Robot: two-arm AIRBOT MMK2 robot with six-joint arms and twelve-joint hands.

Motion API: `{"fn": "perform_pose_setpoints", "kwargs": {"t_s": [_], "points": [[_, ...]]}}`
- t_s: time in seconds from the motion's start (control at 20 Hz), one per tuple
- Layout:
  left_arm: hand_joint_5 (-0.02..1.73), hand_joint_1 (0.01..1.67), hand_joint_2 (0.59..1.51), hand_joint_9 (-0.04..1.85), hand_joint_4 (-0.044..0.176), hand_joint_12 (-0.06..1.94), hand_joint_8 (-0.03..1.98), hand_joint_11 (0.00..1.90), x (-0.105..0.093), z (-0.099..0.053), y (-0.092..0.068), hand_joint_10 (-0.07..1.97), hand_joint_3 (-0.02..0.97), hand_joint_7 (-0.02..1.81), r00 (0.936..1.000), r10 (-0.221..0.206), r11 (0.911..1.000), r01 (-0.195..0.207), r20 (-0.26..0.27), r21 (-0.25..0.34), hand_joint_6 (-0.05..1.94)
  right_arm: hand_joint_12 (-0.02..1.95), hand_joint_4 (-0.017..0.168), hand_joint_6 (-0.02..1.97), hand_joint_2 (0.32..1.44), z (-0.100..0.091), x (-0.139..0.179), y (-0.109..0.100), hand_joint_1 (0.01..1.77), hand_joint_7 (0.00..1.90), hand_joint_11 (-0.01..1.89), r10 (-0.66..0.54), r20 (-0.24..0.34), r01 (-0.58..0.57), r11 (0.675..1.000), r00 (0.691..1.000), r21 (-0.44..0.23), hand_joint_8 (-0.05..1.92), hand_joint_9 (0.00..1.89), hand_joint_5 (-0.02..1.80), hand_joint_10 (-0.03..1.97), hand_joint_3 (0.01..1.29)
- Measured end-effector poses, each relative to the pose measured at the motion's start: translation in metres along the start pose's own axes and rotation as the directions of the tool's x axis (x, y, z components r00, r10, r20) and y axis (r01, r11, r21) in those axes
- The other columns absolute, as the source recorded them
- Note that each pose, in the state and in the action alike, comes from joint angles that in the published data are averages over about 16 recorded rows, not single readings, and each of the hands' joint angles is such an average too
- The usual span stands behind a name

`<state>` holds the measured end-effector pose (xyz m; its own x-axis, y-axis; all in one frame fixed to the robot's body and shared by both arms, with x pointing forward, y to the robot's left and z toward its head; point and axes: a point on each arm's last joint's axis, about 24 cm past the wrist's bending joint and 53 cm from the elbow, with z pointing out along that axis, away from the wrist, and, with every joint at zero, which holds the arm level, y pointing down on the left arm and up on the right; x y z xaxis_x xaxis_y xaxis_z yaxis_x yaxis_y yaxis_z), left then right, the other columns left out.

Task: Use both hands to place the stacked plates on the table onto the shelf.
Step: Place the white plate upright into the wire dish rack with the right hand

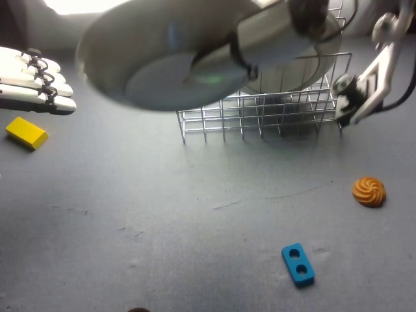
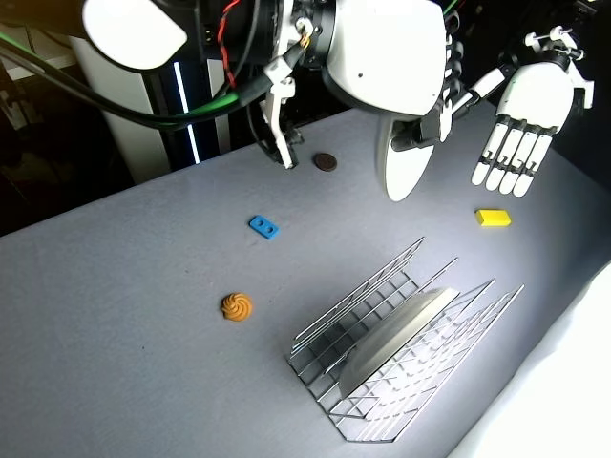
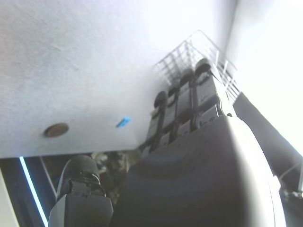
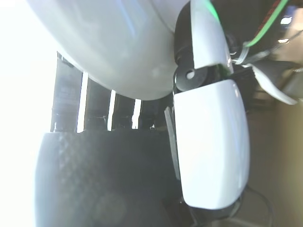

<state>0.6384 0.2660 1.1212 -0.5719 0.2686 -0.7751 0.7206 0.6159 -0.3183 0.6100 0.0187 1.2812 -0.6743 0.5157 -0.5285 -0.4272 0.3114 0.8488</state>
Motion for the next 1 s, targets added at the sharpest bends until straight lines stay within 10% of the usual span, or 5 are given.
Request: {"fn": "perform_pose_setpoints", "kwargs": {"t_s": [1.0], "points": [[0.02,0.02,1.091,0.02,0.001,-0.01,-0.01,0.02,0.004,0.004,-0.005,0.01,0.021,0.02,0.9999,0.006,0.9999,-0.006,-0.014,0.011,0.02,1.32,-0.008,0.8,0.99,-0.012,-0.074,-0.077,1.21,1.08,0.88,0.046,0.125,-0.068,0.982,0.991,0.177,0.96,1.09,0.96,0.88,0.01]]}}
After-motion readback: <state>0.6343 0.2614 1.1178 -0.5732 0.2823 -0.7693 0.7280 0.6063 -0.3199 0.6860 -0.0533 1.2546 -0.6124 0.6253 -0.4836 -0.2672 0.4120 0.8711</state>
